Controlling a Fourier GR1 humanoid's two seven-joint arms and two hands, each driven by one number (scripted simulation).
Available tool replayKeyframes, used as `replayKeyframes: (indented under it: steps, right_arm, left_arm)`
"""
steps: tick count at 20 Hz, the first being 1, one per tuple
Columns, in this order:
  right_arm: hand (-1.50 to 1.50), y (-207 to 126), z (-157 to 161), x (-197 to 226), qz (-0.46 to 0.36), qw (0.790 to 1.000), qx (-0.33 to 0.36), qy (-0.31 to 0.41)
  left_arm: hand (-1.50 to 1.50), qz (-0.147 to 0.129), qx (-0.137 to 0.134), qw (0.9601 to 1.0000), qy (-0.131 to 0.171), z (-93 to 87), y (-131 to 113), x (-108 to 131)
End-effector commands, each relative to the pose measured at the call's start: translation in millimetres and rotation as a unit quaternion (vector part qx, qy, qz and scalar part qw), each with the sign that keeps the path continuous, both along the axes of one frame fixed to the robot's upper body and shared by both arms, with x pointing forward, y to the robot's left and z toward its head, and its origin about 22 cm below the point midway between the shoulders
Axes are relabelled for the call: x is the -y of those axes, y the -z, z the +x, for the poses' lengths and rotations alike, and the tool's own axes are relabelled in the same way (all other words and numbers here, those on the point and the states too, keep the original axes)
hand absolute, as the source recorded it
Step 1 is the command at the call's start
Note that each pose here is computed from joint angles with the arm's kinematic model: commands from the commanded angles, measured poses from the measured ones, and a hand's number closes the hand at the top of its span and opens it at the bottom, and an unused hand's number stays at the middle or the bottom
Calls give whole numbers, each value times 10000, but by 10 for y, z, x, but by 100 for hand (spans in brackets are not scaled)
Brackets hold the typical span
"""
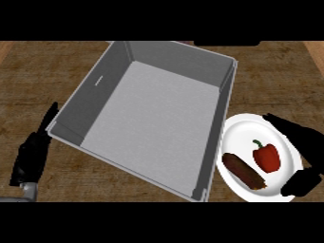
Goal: Pick the bell pepper from the plate and place it in the cardboard box
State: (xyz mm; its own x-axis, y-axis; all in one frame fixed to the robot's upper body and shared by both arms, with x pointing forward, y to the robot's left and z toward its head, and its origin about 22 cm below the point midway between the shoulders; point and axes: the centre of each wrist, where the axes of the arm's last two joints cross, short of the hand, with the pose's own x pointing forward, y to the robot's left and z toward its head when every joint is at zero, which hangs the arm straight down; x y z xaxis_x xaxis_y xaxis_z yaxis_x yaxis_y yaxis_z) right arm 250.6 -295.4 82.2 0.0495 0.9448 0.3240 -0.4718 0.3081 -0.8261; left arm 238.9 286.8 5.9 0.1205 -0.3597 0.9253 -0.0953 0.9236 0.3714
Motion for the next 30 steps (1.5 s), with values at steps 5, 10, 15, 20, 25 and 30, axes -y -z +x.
replayKeyframes:
  steps: [5, 10, 15, 20, 25, 30]
  right_arm:
    - [-150, 164, 51, 94, -315, 9991, -224, 168]
    - [-150, 179, -2, -6, -241, 9994, -252, 80]
    - [-150, 374, 71, 10, -189, 9995, -157, 183]
    - [-150, 474, 94, -52, -185, 9995, -167, 176]
    - [-150, 376, 210, 81, -31, 9996, -80, 261]
    - [-150, 543, 45, -25, -49, 9996, -200, 188]
  left_arm:
    - [0, -82, -42, 10000, 26, -18, -181, 28]
    - [0, -63, -25, 10000, 2, -30, -44, 136]
    - [0, 17, -11, 10000, 4, -62, 78, -82]
    - [0, -49, -2, 10000, -4, 38, -89, -20]
    - [0, -30, 54, 10000, -36, -71, 67, 93]
    - [0, -18, -58, 10000, -23, -53, -238, 107]
